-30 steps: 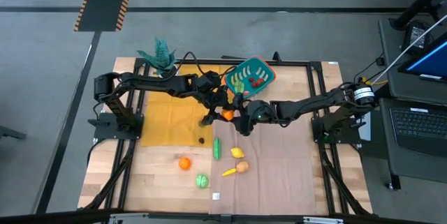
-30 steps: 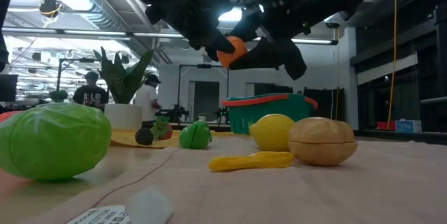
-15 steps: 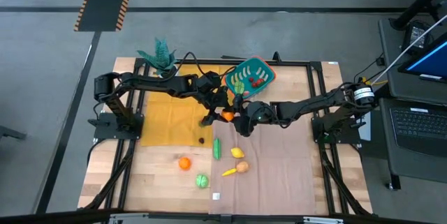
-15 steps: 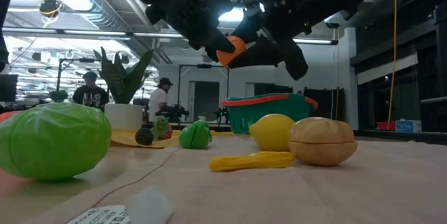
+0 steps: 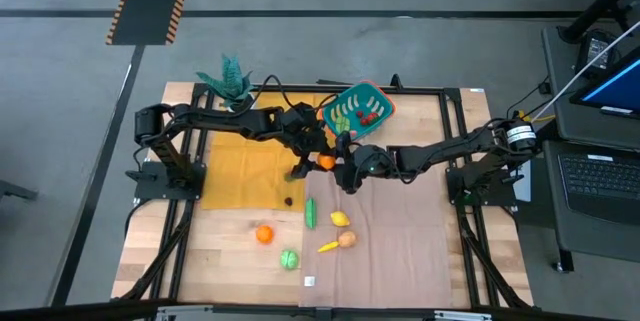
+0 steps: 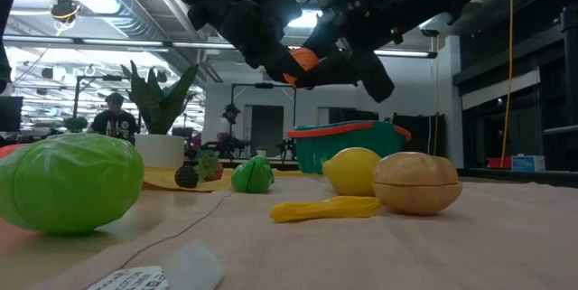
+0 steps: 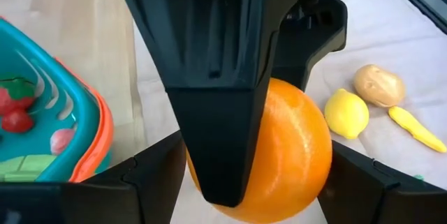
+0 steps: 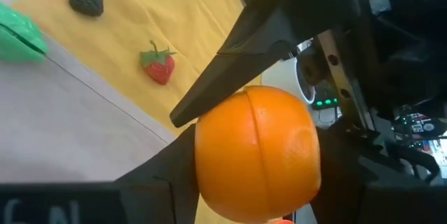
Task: Pick and placing Produce into tupperware
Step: Put the orange into the basket
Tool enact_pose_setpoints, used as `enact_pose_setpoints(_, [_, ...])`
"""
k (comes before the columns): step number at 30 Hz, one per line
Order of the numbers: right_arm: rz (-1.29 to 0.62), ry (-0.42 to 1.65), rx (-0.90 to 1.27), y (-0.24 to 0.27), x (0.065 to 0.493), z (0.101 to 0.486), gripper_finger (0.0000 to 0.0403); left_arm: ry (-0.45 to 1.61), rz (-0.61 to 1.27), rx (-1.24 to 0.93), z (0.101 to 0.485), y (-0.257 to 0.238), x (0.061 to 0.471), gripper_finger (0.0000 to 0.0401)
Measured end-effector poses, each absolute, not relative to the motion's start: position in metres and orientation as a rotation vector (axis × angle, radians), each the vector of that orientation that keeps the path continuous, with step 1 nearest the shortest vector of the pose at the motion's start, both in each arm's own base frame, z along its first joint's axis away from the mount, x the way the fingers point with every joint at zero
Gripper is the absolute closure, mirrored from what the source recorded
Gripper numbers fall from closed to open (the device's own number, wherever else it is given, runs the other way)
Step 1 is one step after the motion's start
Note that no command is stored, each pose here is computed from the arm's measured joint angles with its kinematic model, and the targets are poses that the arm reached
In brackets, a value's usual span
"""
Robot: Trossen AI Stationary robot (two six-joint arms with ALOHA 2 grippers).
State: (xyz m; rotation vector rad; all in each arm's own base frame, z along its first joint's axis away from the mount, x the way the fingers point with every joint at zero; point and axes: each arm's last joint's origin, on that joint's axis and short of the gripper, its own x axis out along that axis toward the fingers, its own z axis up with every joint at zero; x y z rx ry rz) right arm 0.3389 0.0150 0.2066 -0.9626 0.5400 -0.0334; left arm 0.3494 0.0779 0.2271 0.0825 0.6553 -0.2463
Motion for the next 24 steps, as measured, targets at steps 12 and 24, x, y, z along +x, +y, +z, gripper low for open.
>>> enact_pose_setpoints(12, [-0.058,0.526,-0.89,0.015,0.336,0.213,0.0202,0.682,-0.195,0.09,0.233,0.082,0.342,0.0127])
enact_pose_setpoints(24, [-0.118,0.54,-0.694,0.003,0.323,0.228,0.0202,0.71,-0.17,0.139,0.253,0.082,0.323,0.0126])
